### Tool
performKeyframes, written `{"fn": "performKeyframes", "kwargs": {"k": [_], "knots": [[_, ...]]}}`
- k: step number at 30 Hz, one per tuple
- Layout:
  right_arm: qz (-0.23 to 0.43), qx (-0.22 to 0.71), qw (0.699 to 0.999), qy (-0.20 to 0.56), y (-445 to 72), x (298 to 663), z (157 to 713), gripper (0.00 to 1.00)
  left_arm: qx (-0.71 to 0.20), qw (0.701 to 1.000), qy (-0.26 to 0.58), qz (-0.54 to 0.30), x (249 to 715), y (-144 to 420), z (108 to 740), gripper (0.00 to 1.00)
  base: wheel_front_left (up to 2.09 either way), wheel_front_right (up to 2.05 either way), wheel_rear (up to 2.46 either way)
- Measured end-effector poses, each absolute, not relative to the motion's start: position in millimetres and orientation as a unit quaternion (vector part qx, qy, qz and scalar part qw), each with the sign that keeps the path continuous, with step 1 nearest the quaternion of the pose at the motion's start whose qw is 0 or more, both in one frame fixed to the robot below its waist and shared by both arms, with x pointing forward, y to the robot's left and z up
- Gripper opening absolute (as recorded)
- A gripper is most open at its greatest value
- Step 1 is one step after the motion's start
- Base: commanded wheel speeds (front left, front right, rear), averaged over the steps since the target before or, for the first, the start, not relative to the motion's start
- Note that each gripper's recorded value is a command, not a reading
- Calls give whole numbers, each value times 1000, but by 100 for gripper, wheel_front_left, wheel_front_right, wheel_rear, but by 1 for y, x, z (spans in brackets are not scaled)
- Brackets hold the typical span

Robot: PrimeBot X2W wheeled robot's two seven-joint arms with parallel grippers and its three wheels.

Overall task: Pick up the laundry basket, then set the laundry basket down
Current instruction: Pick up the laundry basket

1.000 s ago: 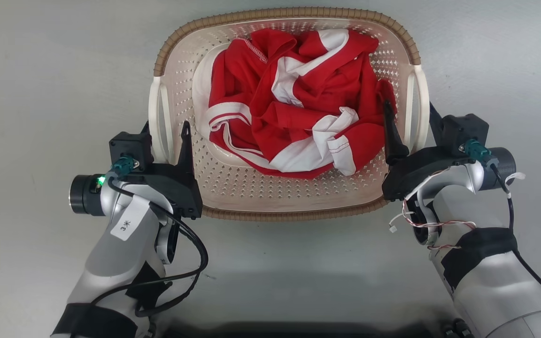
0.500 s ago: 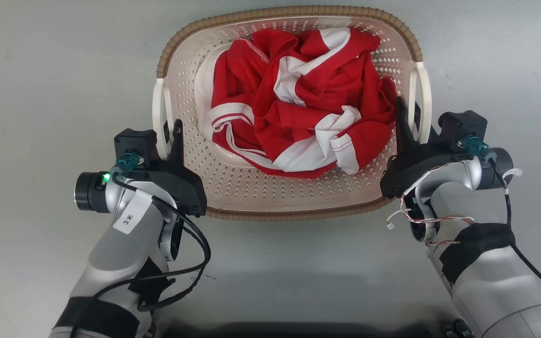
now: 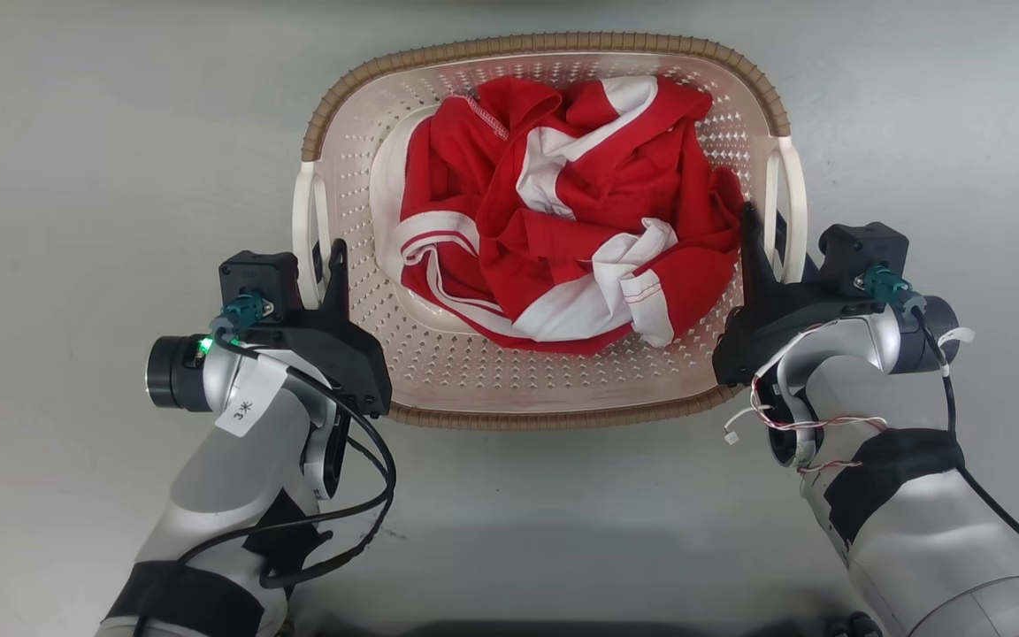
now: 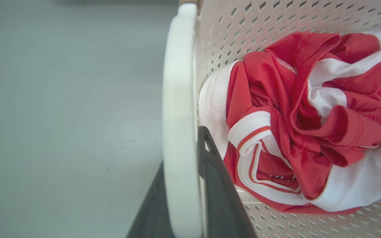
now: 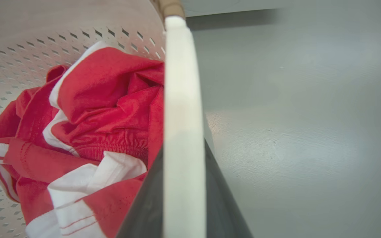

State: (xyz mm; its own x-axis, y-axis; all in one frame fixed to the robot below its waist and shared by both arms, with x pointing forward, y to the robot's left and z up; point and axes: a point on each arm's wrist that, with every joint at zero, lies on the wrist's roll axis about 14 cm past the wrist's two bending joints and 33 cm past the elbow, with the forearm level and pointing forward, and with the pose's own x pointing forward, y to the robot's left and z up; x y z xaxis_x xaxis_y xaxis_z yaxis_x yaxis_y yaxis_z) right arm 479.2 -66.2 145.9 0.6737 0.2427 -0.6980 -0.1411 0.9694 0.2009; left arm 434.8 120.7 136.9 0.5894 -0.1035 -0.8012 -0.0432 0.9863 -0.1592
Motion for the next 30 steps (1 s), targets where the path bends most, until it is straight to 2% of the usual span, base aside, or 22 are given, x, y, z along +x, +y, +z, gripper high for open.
{"fn": "performKeyframes", "kwargs": {"k": [13,25,30], "knots": [[106,63,917,379,-67,482,173,0,-86,893,441,-15,437,118,161,0,0,0,0],[103,59,916,384,-71,462,202,0,-86,899,429,-25,427,111,194,0,0,0,0],[108,57,908,400,-70,446,213,0,-81,890,447,-29,408,111,202,0,0,0,0]]}}
